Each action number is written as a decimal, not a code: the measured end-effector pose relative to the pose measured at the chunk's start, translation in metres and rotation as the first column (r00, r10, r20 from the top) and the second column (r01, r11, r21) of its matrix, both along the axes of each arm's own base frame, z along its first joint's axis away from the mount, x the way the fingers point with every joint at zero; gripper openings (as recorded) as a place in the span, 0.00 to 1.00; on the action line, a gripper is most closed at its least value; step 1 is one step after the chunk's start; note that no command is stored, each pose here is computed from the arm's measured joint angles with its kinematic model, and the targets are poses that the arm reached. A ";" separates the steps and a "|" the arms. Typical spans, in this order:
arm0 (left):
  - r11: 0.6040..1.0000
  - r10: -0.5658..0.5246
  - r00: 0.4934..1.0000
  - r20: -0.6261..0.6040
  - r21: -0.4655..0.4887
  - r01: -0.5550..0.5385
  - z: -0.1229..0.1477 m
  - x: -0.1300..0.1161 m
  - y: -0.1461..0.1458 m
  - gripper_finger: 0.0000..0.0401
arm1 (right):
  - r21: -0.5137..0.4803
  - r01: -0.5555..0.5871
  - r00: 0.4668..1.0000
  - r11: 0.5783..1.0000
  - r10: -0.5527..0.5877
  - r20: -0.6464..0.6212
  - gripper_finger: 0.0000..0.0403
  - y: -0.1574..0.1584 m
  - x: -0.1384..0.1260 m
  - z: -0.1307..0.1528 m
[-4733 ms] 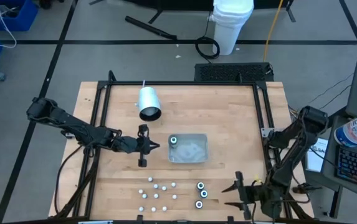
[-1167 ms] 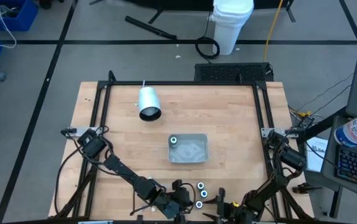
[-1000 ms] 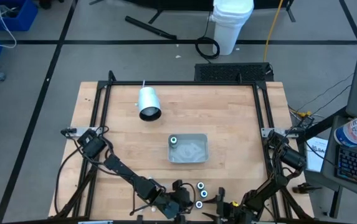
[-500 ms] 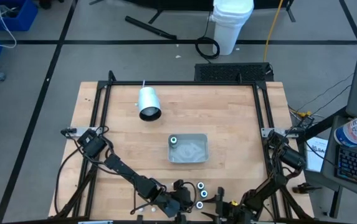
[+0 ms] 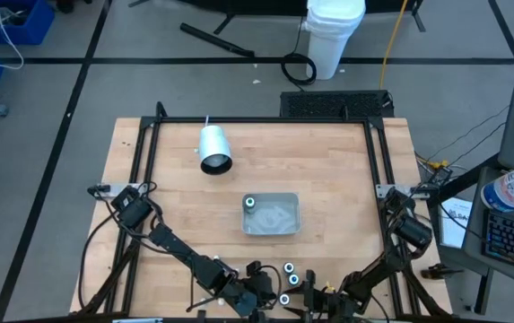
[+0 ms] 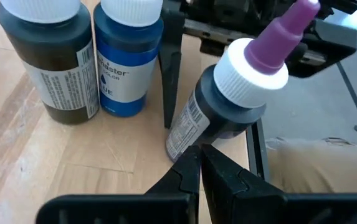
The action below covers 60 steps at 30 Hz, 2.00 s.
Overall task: Pick & Place food coloring
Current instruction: Put the large violet food coloring bottle into the white bin
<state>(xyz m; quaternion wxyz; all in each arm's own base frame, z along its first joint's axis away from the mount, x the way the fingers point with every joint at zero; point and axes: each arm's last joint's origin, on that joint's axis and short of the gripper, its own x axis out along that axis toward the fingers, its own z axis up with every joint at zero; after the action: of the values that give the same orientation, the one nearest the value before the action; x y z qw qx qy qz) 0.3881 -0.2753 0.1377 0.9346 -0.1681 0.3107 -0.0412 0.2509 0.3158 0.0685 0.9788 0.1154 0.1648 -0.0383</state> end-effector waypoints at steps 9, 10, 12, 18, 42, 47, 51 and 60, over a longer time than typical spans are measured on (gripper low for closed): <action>1.000 -0.010 1.000 0.002 0.005 0.010 0.000 -0.002 -0.003 0.05 | -0.002 0.017 1.000 1.000 -0.017 0.005 0.49 -0.005 0.008 -0.003; 1.000 -0.009 1.000 0.002 0.005 0.009 0.000 -0.002 -0.003 0.05 | 0.000 0.016 1.000 1.000 -0.016 0.003 0.49 -0.006 0.009 -0.003; 1.000 -0.009 1.000 0.002 0.005 0.009 0.000 -0.002 -0.003 0.05 | 0.015 -0.005 1.000 1.000 0.005 -0.012 0.49 -0.007 0.011 -0.004; 1.000 -0.015 1.000 0.004 0.009 0.015 0.000 -0.003 -0.004 0.05 | 0.082 -0.047 0.998 0.995 0.050 -0.033 0.49 -0.009 0.017 -0.003; 0.969 -0.239 0.966 0.100 0.094 0.230 0.028 -0.034 -0.042 0.05 | -0.047 -0.257 0.961 0.965 0.260 0.098 0.36 0.026 0.023 0.037; 0.937 -0.332 0.929 0.161 0.171 0.305 0.069 -0.058 -0.052 0.05 | -0.169 -0.281 0.953 0.945 0.296 0.065 0.36 0.033 0.029 0.073; 0.914 -0.339 0.926 0.169 0.294 0.281 0.095 -0.085 -0.058 0.05 | -0.200 -0.273 0.958 0.941 0.286 0.034 0.36 0.025 0.025 0.107; 0.844 -0.277 0.949 0.151 0.510 0.165 0.111 -0.128 -0.065 0.05 | -0.294 -0.162 0.985 0.942 0.170 0.002 0.35 -0.031 0.018 0.195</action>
<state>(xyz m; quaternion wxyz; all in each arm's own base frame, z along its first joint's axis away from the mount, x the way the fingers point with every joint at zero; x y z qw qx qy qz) 0.2598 -0.3406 0.2483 0.9636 0.1177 0.2237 -0.0869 0.2689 0.2849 0.2631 0.9870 -0.0443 0.1529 0.0219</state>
